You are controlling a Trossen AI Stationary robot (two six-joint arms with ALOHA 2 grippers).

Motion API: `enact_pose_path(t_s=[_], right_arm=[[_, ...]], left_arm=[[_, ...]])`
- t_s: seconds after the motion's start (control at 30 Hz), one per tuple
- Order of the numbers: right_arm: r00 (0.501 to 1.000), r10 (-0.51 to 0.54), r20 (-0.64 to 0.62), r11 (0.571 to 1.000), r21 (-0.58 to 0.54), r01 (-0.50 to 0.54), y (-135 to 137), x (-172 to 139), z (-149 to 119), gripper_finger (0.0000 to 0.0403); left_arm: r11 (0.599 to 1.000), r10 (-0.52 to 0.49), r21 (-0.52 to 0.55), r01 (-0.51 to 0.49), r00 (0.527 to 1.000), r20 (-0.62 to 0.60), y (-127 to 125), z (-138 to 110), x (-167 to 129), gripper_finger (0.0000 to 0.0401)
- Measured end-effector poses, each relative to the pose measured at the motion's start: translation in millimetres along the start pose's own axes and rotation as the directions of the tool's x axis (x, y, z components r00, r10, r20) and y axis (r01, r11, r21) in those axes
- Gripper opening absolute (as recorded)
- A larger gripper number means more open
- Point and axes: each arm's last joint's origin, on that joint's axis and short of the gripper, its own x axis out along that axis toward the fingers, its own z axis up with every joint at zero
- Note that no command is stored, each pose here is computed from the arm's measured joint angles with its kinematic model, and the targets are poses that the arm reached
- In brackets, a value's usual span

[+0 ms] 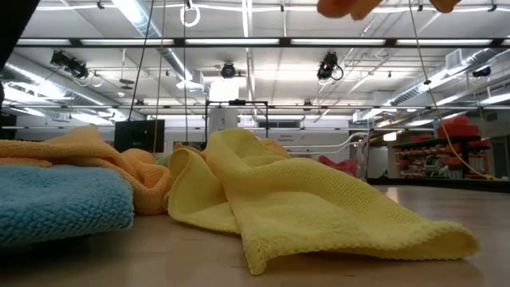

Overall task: Fold microfiber towels
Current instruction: Fold the right orange microfiber cloth

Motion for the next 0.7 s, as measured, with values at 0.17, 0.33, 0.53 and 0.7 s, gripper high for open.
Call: enact_pose_path(t_s=[0.17,0.33,0.53,0.7], right_arm=[[1.000,0.002,0.010,0.997,-0.075,-0.001,2,4,0,0.0040],[0.999,-0.020,0.042,0.989,-0.147,0.026,3,4,2,0.0040],[0.997,-0.033,0.074,0.976,-0.214,0.048,4,4,4,0.0040],[0.989,-0.087,0.118,0.954,-0.276,0.117,6,0,4,0.0040]], left_arm=[[1.000,0.006,-0.015,-0.006,1.000,0.020,5,2,5,0.0284],[0.993,-0.111,-0.040,0.109,0.993,-0.042,8,-6,29,0.0296],[0.991,-0.116,-0.066,0.114,0.992,-0.042,17,-6,34,0.0301],[0.992,-0.114,-0.057,0.112,0.993,-0.024,19,-4,34,0.0294]])
